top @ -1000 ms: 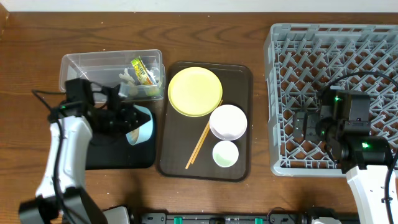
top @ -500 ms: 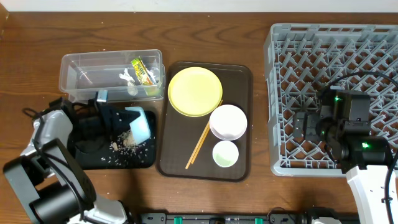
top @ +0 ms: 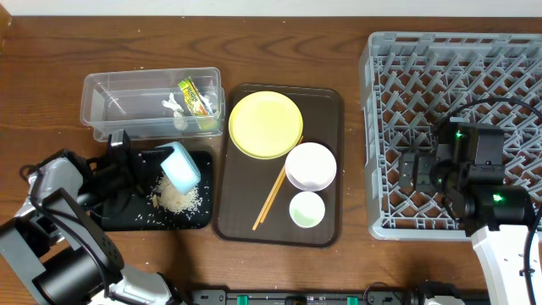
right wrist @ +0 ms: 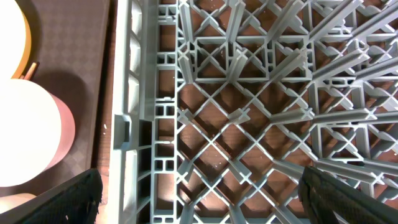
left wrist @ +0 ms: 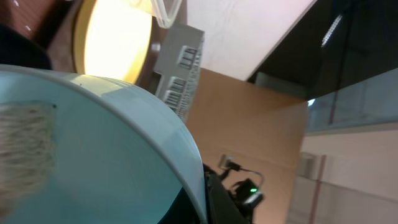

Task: Sort waste into correct bins and load items into the dishwasher rack
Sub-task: 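Tip the blue bowl over the black tray to dump the rice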

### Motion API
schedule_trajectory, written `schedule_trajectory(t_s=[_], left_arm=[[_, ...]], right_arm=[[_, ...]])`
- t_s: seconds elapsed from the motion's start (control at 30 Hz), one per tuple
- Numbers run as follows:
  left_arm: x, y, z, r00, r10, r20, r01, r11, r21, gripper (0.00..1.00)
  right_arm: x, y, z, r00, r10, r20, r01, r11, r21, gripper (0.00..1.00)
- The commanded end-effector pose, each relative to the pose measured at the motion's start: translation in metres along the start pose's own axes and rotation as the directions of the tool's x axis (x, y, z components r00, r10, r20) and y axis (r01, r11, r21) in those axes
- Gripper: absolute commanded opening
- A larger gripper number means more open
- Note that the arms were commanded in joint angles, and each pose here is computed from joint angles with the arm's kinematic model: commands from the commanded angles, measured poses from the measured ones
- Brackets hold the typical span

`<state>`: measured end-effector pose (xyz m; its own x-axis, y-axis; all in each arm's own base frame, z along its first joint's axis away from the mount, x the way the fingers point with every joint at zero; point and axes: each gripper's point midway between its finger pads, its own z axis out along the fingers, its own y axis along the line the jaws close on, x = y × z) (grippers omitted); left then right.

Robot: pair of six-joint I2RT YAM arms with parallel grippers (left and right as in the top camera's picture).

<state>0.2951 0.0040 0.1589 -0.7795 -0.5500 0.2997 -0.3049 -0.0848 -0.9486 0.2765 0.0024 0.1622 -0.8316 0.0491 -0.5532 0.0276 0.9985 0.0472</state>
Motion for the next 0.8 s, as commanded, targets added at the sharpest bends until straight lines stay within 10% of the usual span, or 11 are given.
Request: schedule_trajectory(t_s=[0.0, 0.77], left_arm=[[-0.002, -0.009, -0.005, 0.999, -0.038, 0.022, 0.037, 0.997, 0.066, 0.06], [-0.01, 0.023, -0.006, 0.996, 0.09, 0.011, -0.088, 0.989, -0.115, 0.06]], right_arm=[[-0.008, 0.004, -0.007, 1.0, -0.005, 0.027, 0.005, 1.0, -0.006, 0.99], [-0.008, 0.004, -0.007, 1.0, -0.005, 0.027, 0.005, 1.0, -0.006, 0.99]])
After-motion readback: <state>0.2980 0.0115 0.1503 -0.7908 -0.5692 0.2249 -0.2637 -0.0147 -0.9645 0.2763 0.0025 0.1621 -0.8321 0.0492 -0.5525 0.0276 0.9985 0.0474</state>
